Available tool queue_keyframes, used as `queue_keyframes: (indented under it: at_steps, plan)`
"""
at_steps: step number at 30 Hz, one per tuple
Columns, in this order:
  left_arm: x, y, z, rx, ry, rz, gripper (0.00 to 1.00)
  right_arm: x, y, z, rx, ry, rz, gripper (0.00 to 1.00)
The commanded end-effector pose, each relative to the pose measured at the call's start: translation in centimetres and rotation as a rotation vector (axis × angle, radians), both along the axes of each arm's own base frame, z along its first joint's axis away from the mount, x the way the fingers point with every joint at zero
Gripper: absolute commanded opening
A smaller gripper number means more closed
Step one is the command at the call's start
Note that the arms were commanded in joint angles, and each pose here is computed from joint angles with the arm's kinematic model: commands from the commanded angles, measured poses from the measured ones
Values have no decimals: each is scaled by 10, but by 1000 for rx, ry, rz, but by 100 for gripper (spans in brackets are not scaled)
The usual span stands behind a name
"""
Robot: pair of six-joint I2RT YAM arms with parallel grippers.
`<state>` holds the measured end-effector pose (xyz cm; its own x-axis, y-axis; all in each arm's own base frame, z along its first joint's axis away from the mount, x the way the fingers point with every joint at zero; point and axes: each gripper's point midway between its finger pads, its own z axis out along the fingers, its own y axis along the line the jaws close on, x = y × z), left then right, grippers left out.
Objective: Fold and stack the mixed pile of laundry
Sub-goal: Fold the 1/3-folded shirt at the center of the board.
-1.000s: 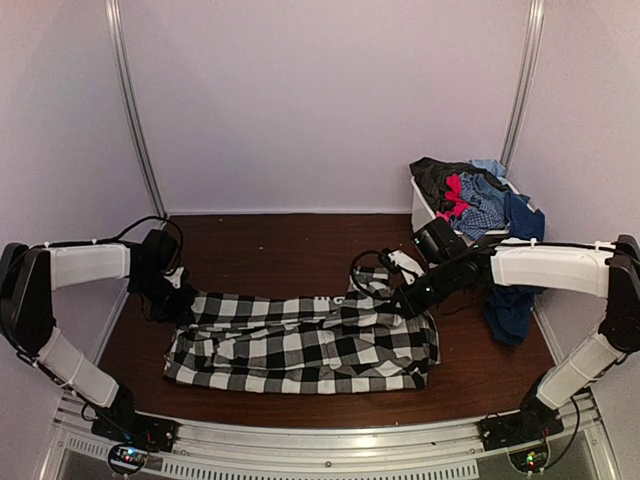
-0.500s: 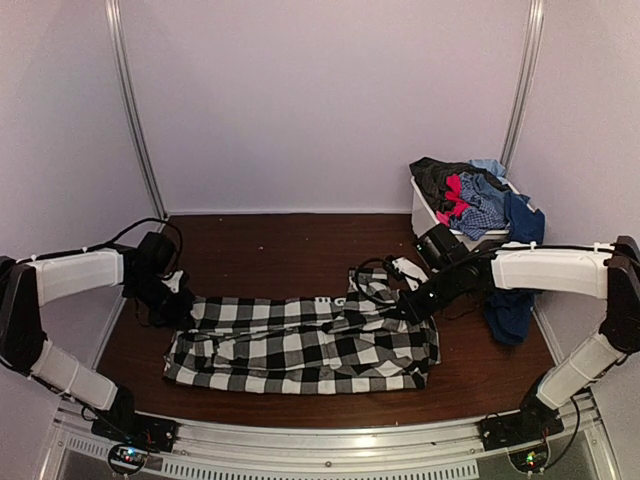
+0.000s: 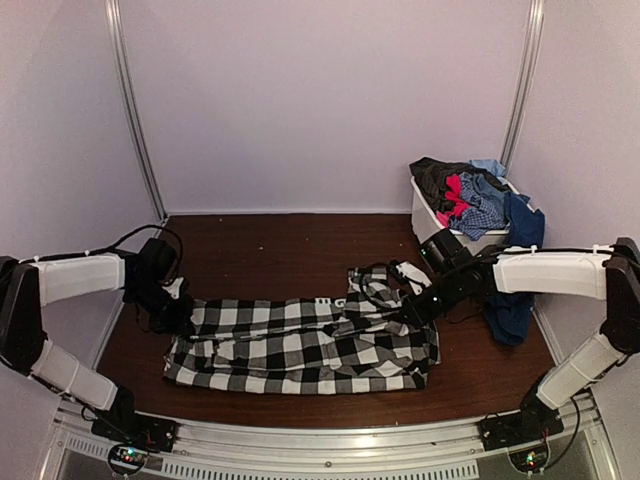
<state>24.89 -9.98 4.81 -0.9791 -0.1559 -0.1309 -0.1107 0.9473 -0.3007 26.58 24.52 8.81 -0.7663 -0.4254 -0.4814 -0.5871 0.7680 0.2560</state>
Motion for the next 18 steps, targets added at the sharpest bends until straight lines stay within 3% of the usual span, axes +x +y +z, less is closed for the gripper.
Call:
queue_keyframes:
  at_steps: [1,6,7,10,13,18]
  plan:
    - [-19,-6,-27,-41,68,32,0,-19,-2,-23,5,66,16,0]
    - [-24,-10,-36,-36,90,19,0,-26,-1,-37,-39,124,44,0]
    - [-22,-11,-33,-40,83,15,4,-28,-1,-38,-45,137,56,3]
    - [-8,-13,-12,-46,9,4,29,-27,3,-23,-30,129,65,25]
    - [17,-14,31,-46,-146,-12,66,-3,5,14,24,35,18,45]
    - [49,-12,87,-11,-331,-55,86,68,-3,52,106,-94,-135,53]
